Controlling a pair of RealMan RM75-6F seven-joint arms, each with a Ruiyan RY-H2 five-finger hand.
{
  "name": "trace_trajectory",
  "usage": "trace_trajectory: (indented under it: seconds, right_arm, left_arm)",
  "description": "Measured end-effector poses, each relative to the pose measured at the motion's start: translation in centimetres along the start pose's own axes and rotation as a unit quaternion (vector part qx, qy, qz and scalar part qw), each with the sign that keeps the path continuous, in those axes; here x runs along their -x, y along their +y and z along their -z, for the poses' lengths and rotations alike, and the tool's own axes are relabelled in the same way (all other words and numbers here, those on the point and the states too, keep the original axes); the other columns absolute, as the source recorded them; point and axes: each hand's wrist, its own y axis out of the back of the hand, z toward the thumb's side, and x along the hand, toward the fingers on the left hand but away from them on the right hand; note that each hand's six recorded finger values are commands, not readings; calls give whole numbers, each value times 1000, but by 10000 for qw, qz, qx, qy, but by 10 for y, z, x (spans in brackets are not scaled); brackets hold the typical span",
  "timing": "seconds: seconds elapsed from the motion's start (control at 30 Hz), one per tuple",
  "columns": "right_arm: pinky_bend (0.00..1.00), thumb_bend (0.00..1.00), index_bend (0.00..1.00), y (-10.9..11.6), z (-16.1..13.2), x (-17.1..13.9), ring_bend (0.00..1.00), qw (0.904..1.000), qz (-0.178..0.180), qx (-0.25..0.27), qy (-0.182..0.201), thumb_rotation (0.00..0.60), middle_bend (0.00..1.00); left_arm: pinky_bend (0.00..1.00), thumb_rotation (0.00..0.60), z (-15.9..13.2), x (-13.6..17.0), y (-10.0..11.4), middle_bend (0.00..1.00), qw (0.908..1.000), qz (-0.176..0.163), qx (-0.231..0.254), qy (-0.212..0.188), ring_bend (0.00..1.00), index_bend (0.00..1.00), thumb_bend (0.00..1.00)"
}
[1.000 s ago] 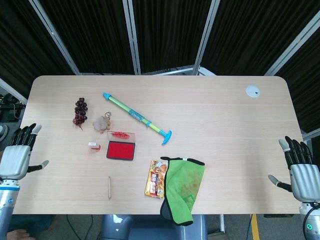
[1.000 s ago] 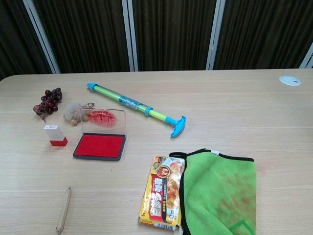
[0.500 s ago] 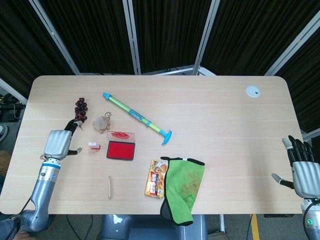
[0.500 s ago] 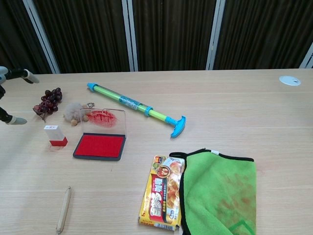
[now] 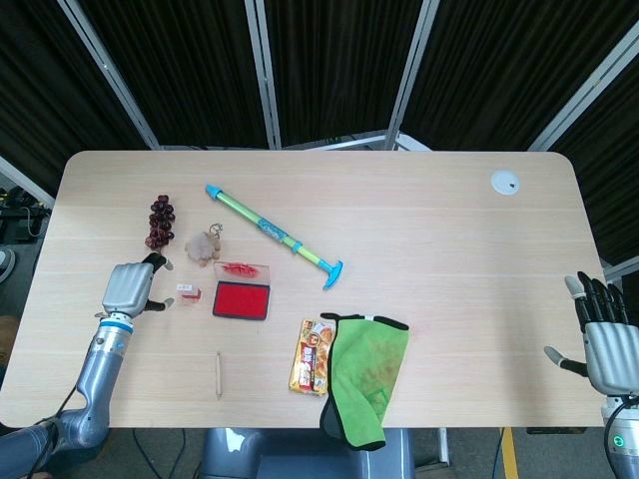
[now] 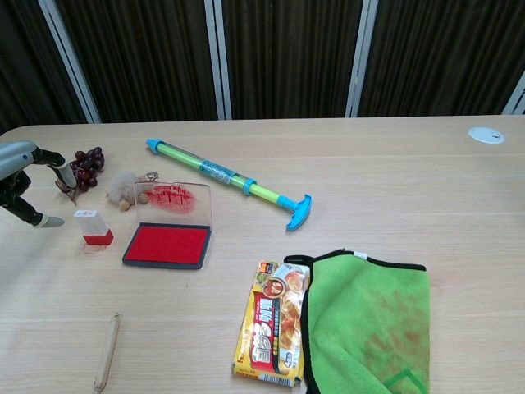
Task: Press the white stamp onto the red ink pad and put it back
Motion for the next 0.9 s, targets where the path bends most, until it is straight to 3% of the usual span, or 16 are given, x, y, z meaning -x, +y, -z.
trace_trajectory:
  seconds: [0.17, 0.9]
  right_arm:
    - [0, 0, 0, -2, 0, 1, 0, 10000, -31, -21, -19, 600, 0]
    - [0, 0, 0, -7, 4, 4, 0, 9999, -104, -73, -109, 600, 0]
  left_arm:
    - [963, 600, -6, -5, -4, 355, 9999, 65, 81, 6, 850, 373, 202]
    - [963, 600, -18, -15, -20, 436, 9998, 204, 44, -27, 850, 451, 253]
